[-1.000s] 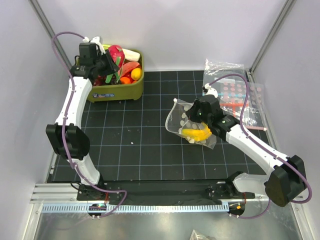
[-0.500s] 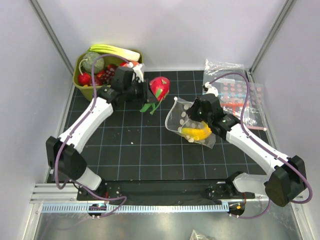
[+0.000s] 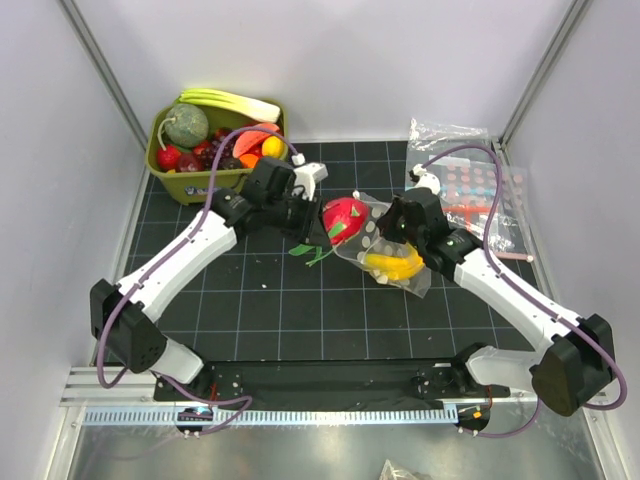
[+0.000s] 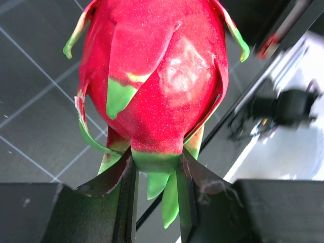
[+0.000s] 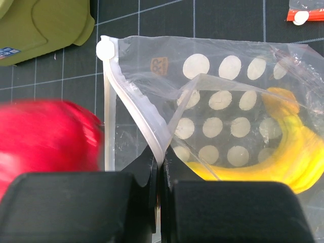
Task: Place the food in the zip-top bag and seal the zipper
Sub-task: Place the fake fruit in the zipper food storage bag.
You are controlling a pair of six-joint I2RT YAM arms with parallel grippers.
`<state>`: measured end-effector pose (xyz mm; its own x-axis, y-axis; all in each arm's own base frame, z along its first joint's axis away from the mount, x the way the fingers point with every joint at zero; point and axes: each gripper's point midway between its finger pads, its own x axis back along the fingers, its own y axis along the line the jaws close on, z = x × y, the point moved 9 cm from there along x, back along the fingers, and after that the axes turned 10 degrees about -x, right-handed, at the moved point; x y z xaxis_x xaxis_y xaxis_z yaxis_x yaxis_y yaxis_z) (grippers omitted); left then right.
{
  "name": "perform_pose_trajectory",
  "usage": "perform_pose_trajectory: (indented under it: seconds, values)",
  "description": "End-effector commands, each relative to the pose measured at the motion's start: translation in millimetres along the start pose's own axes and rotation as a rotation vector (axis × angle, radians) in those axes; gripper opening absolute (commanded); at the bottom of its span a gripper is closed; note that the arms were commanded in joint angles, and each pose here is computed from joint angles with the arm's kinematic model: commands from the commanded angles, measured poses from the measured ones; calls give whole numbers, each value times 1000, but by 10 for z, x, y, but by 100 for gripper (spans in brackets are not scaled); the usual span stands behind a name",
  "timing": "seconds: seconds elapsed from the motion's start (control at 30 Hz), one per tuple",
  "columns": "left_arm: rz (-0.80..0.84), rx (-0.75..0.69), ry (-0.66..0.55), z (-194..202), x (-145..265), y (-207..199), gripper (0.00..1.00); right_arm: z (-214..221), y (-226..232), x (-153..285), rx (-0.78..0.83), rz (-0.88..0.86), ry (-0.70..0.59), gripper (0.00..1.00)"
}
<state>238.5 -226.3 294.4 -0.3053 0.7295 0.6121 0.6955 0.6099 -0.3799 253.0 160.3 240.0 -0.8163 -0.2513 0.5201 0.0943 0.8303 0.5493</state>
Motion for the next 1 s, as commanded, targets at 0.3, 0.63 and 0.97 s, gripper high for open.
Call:
perform_pose_trajectory:
  seconds: [0.3, 0.63, 0.97]
  values:
    - [36, -82, 172, 127, -272, 67, 0, -157, 301, 286, 72, -189, -42, 1]
    - [73, -119, 57, 62, -154, -26, 0, 168, 687, 318, 232, -292, 26, 1]
    - [68, -137, -10, 21, -154, -29, 0, 252, 797, 424, 254, -460, 85, 1]
